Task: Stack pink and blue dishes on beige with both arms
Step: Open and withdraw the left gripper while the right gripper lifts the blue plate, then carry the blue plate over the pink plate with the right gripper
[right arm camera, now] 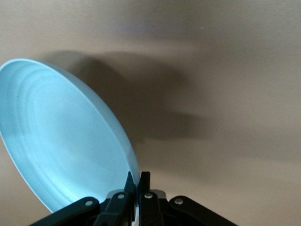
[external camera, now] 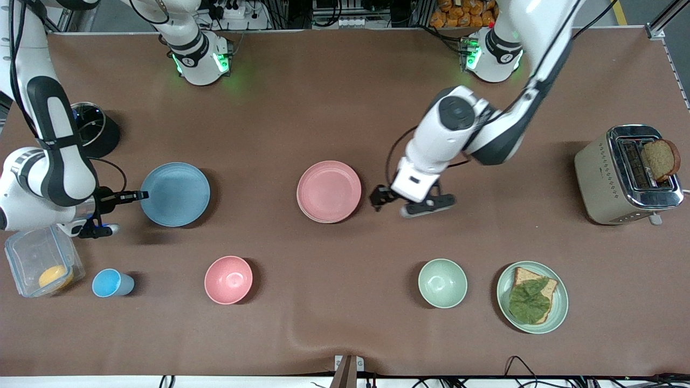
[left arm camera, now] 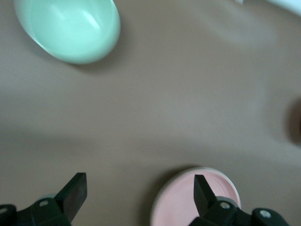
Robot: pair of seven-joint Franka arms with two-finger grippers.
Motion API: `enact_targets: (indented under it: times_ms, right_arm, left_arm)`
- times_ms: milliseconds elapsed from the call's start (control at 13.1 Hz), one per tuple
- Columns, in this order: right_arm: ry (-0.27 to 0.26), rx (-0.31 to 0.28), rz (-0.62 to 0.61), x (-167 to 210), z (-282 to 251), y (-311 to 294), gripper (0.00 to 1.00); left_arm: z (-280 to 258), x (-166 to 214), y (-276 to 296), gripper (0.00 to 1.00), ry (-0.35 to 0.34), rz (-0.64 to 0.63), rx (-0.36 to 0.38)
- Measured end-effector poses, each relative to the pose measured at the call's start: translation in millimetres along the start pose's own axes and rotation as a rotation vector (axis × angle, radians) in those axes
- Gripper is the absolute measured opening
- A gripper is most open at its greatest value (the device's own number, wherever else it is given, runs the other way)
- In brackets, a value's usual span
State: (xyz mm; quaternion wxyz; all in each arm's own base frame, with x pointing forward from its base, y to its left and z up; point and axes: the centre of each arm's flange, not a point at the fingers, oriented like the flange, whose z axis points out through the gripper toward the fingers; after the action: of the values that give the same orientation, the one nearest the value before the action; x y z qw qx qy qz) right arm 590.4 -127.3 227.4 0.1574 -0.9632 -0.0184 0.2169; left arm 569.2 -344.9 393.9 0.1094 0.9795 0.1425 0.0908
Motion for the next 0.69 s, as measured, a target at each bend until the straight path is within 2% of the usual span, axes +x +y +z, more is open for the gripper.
enact_targets:
  times_ms: [306, 459, 689]
  right_arm:
    - [-0.027, 0.039, 0.074, 16, -4, -70, 0.05]
    - [-0.029, 0.059, 0.111, 25, 2, -112, 0.05]
    - [-0.037, 0.081, 0.17, 33, 10, -171, 0.05]
  left_arm:
    - [-97, 63, -78, 1.0, 0.074, 0.109, 0.125]
    - [-134, 81, -113, 1.0, 0.073, 0.179, 0.189]
    - [-191, 103, -149, 1.0, 0.023, 0.236, 0.268]
